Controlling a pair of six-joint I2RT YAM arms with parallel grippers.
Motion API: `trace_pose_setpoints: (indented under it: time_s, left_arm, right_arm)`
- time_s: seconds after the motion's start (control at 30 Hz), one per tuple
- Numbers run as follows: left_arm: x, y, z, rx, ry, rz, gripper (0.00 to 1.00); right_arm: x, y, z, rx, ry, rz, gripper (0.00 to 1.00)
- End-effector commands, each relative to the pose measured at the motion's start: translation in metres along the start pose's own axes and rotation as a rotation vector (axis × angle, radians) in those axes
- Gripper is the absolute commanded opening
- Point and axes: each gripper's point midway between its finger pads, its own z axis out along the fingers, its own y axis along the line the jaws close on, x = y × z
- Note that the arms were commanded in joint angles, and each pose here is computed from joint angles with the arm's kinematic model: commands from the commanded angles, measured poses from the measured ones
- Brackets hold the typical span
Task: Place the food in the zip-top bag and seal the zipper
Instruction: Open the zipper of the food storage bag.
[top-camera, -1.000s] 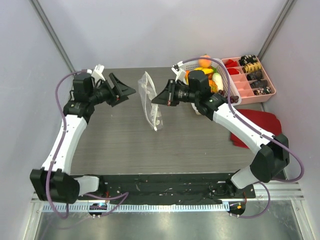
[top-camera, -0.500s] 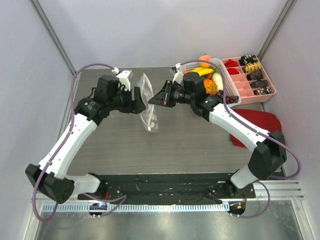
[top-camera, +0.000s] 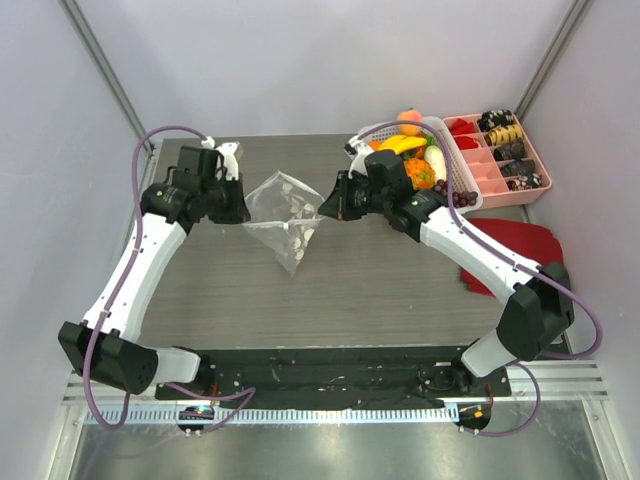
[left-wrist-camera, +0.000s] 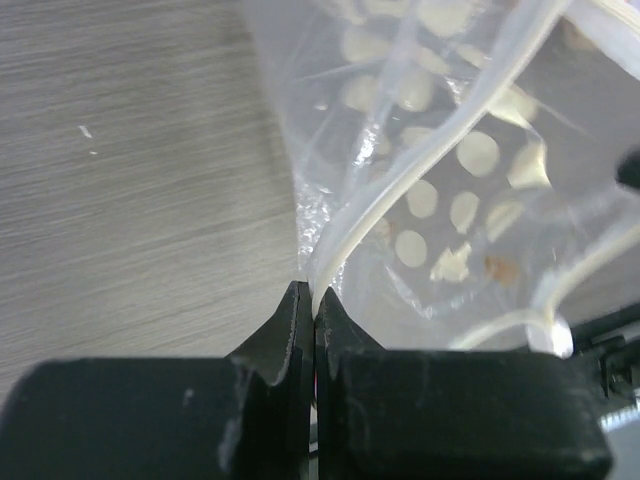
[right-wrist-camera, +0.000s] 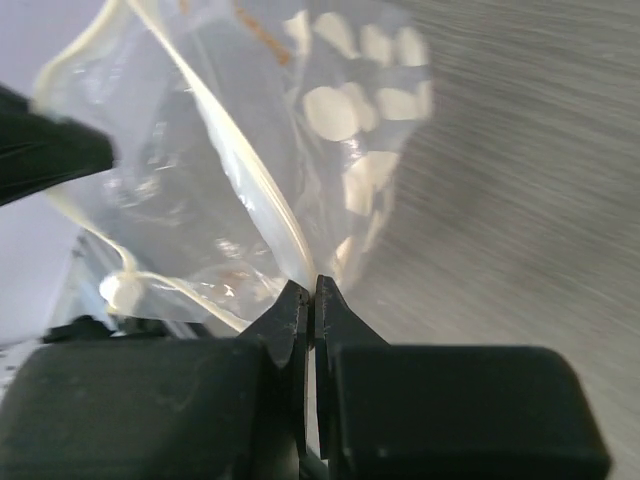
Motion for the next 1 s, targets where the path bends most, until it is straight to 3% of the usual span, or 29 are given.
trace_pose_setpoints:
  time_s: [0.0,0.17,0.27,0.3,0.57,0.6,0.7,0.97]
  left_arm:
    - [-0.003,-0.018,-0.017,0.086,0.014,0.049,0.0]
    - [0.001,-0.033,0.004,0.113,0.066,0.017,0.0]
    - [-0.002,-0.038,0.026,0.104,0.065,-0.015,0.0]
    - [-0.006,-0.039,0.03,0.068,0.052,-0.021,0.0]
    - [-0.007,-0.053,0.065,0.004,0.086,-0.02,0.0]
    - [-0.01,-0.054,0.064,0.003,0.083,-0.019,0.0]
    - [-0.013,-0.057,0.067,0.001,0.081,-0.015,0.0]
    - [-0.017,-0.063,0.07,0.009,0.072,-0.012,0.0]
  right_arm:
    - [-0.005,-0.048,-0.009,0.147,0.001,-0.146,0.01]
    - [-0.004,-0.037,-0.004,0.05,0.031,-0.191,0.12]
    - [-0.006,-0.036,-0.002,0.033,0.035,-0.219,0.27]
    - [-0.007,-0.036,-0.002,0.032,0.036,-0.234,0.37]
    - [-0.051,-0.064,-0.029,0.123,-0.033,-0.245,0.65]
    - [-0.063,-0.079,-0.037,0.152,-0.053,-0.225,0.74]
    - [-0.089,-0.105,-0.047,0.204,-0.097,-0.191,0.8]
    - [-0.136,-0.188,-0.054,0.349,-0.201,-0.032,0.81]
